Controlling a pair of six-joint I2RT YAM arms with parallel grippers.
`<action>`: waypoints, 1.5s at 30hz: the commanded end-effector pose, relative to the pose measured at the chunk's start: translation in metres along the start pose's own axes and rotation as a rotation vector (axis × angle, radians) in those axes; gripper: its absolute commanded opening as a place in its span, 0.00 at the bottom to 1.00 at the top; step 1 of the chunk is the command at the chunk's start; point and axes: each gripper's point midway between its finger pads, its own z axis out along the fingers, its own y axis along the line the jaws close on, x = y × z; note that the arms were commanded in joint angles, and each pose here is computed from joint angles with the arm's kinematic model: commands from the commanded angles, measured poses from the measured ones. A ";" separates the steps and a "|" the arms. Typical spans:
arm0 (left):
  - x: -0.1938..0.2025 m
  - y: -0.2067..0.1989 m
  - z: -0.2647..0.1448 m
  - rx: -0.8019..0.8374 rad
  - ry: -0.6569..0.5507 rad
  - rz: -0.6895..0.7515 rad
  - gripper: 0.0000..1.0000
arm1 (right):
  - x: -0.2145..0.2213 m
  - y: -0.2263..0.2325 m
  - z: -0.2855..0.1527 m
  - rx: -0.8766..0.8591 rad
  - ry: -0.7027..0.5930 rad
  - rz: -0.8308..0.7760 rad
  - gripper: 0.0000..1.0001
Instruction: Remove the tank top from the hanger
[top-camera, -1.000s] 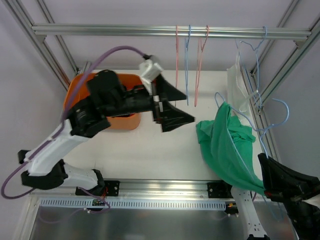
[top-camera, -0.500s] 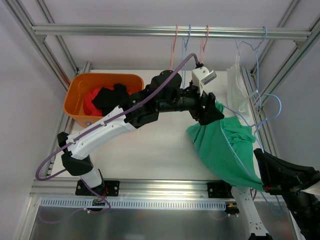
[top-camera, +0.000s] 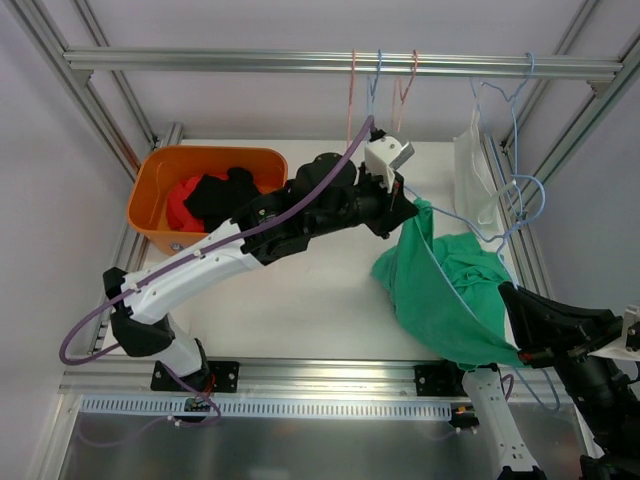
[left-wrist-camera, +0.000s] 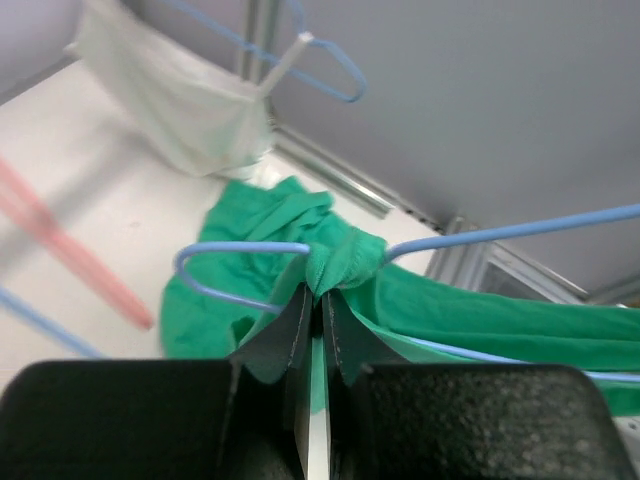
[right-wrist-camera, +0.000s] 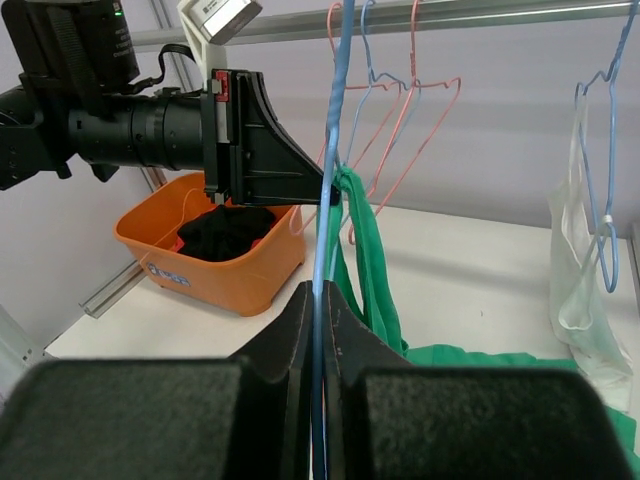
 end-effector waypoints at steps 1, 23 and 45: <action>-0.040 0.042 -0.050 -0.276 -0.171 -0.026 0.00 | -0.014 0.008 0.009 -0.076 -0.041 -0.060 0.00; 0.074 -0.070 -0.198 0.460 0.051 -0.094 0.00 | -0.110 0.074 -0.028 -0.594 -0.734 -0.050 0.00; 0.272 0.132 -0.183 -0.595 0.236 -0.283 0.00 | -0.015 -0.090 0.047 0.244 -0.457 -0.122 0.00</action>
